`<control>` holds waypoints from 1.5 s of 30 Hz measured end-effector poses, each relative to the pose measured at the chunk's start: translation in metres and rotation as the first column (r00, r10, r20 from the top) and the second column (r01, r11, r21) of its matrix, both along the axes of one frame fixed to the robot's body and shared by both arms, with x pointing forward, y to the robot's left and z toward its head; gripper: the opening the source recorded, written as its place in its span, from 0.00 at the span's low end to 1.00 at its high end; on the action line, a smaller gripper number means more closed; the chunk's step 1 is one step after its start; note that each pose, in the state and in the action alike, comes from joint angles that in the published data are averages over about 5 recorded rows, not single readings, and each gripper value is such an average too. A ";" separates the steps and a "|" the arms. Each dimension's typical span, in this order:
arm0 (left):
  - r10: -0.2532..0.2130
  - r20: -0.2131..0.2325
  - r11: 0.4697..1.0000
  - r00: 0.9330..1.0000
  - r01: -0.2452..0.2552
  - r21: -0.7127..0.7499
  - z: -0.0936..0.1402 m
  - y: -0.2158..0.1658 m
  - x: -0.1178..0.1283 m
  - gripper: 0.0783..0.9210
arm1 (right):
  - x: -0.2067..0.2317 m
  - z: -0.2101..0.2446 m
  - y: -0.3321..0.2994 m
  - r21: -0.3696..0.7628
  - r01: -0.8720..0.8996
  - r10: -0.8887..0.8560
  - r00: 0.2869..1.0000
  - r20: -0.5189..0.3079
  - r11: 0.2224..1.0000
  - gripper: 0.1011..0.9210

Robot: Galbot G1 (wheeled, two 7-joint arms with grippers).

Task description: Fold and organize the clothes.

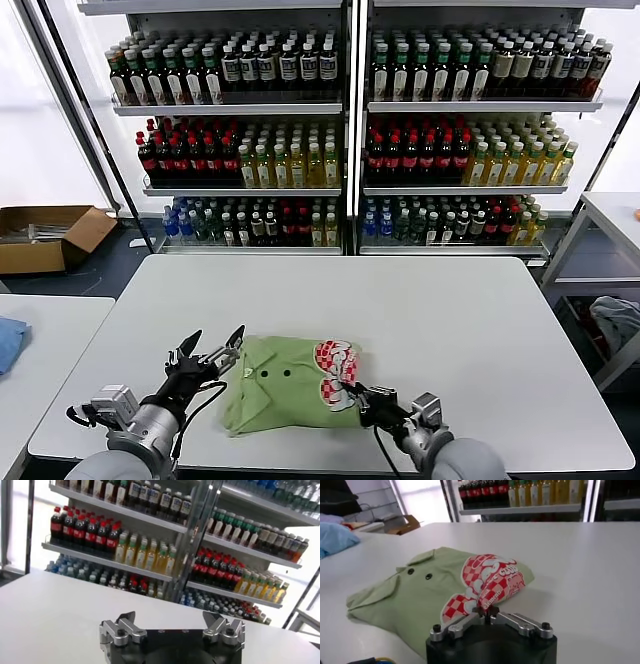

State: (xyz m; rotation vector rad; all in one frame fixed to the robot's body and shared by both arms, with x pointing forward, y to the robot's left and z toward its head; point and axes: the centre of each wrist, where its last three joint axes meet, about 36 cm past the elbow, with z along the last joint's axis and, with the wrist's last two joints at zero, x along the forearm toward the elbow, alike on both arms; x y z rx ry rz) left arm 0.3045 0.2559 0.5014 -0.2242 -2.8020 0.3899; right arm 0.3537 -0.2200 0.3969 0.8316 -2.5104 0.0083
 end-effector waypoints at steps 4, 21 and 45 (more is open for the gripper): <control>0.018 0.013 0.999 1.000 -0.019 0.035 -0.004 0.009 0.004 0.88 | 0.000 0.003 -0.036 -0.065 0.013 -0.012 1.000 0.018 0.998 0.04; 0.082 0.039 0.986 0.996 -0.086 0.141 -0.024 0.031 0.012 0.88 | -0.015 0.021 -0.105 -0.118 0.202 -0.180 0.968 0.177 0.972 0.44; 0.078 0.058 0.987 0.995 -0.085 0.139 -0.027 0.025 -0.006 0.88 | 0.024 -0.020 0.012 -0.044 0.280 -0.275 0.956 0.105 0.959 0.88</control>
